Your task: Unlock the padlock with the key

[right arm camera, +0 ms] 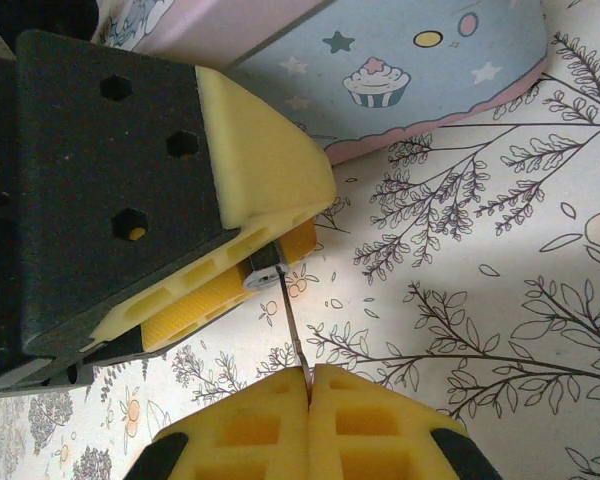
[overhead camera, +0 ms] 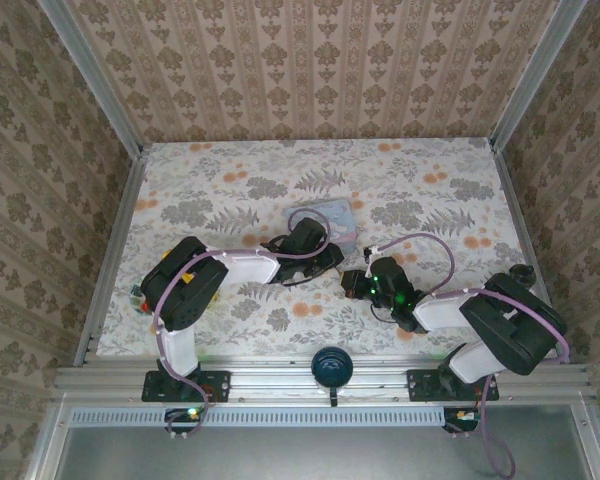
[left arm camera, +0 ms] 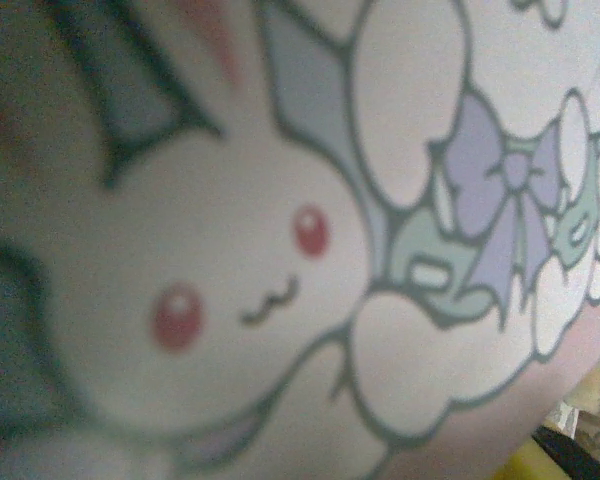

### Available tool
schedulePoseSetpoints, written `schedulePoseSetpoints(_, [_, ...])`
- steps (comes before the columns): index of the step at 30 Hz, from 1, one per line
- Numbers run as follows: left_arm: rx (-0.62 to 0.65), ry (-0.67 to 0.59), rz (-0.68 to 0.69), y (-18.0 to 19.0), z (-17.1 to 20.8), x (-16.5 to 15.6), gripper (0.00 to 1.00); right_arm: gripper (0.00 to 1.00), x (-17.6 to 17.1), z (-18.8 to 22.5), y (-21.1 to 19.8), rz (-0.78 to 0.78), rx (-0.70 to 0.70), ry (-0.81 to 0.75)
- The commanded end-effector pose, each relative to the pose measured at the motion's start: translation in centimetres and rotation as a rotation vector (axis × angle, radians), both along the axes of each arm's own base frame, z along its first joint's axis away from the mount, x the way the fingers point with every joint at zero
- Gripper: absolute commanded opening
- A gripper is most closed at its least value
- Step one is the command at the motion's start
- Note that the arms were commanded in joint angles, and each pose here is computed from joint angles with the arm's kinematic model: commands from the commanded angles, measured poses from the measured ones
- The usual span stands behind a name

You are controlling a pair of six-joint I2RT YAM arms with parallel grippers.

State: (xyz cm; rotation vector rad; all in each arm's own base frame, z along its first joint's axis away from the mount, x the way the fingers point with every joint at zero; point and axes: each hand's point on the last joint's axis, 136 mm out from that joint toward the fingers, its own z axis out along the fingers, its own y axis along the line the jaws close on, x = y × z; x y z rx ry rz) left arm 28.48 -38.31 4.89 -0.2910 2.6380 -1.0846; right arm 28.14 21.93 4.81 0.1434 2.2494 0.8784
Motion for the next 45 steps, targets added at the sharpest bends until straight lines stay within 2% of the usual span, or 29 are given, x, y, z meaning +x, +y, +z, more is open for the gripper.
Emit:
schedulePoseSetpoints(1, [-0.026,0.047,-0.016,-0.4,-0.6,-0.9,0.24,0.0,0.7,2.2,0.4,-0.025,0.057,-0.062])
schedulePoseSetpoints(21, [-0.063,0.051,0.015,-0.7,-0.2,-0.6,0.24,0.0,0.3,2.5,-0.8,-0.062,0.041,-0.067])
schedulePoseSetpoints(29, [-0.073,0.064,0.001,-1.2,-0.3,-0.9,0.24,0.0,1.2,3.4,-0.5,-0.082,0.063,-0.094])
schedulePoseSetpoints(38, [-0.085,0.075,0.002,-1.3,-0.4,-1.0,0.24,0.0,1.8,1.9,-1.0,-0.142,0.057,-0.06])
schedulePoseSetpoints(45, [-0.12,0.143,0.041,-1.4,-0.9,-1.4,0.23,0.0,2.0,2.2,-1.4,-0.17,0.073,-0.081])
